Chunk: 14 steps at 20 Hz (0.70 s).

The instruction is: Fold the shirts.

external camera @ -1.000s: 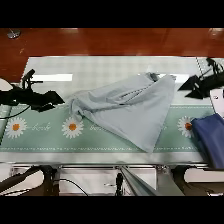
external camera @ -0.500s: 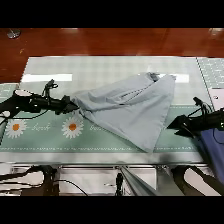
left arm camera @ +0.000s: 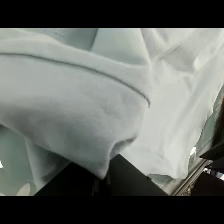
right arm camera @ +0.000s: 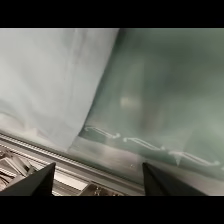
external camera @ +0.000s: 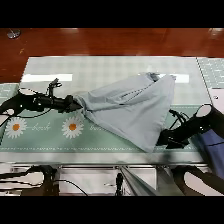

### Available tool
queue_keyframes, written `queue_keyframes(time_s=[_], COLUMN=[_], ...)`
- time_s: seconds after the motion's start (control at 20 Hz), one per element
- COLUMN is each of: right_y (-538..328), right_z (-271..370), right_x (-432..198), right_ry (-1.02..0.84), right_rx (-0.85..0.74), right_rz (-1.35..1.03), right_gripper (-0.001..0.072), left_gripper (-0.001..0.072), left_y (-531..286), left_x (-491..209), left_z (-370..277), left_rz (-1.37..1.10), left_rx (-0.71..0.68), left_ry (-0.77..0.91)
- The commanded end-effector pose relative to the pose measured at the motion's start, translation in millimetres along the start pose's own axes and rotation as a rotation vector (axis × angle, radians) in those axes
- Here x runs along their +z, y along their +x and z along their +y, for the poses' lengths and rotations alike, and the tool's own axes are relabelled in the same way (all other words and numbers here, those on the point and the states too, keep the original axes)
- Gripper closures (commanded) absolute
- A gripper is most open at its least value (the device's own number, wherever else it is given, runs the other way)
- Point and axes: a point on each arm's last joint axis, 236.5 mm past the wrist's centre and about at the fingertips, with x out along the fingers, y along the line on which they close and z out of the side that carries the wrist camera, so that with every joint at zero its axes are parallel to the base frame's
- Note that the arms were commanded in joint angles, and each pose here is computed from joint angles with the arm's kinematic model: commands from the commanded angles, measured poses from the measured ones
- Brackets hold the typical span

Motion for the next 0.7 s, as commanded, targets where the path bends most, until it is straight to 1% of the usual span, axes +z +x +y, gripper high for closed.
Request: queue_keyframes(time_s=[0.0, 0.15, 0.35, 0.4, 0.45, 0.5, 0.55, 0.65], right_y=[25.3, 27.0, -1.4, -9.2, -16.3, -21.6, -26.4, -36.2], right_z=[22.3, 50.3, 92.0, 99.5, 105.2, 108.4, 111.0, 115.8], right_x=[10.4, 39.1, 83.8, 91.3, 97.0, 100.5, 102.7, 108.4], right_ry=[-0.023, -0.040, -0.091, -0.112, -0.141, -0.173, -0.202, -0.233], right_rx=[0.047, 0.127, 0.239, 0.257, 0.264, 0.262, 0.259, 0.252], right_rz=[0.035, -0.039, -0.197, -0.228, -0.253, -0.269, -0.279, -0.302], right_gripper=[0.0084, 0.0085, 0.0101, 0.0255, 0.0554, 0.0674, 0.0692, 0.0692], left_gripper=[0.0670, 0.0670, 0.0670, 0.0670, 0.0670, 0.0670, 0.0670, 0.0670], left_y=[0.3, 0.3, 0.3, 0.3, 0.3, 0.2, -0.2, -4.2], left_x=[-1.9, -1.9, -1.9, -1.9, -1.9, -1.8, -1.5, 1.9], left_z=[-2.0, -2.0, -2.0, -2.0, -2.0, -2.1, -2.8, -11.3], left_rz=[0.009, 0.009, 0.009, 0.009, 0.009, 0.009, 0.007, -0.011], left_rx=[-0.007, -0.007, -0.007, -0.007, -0.007, -0.007, -0.008, -0.025], left_ry=[0.003, 0.003, -0.001, -0.001, -0.001, -0.001, 0.000, 0.008])
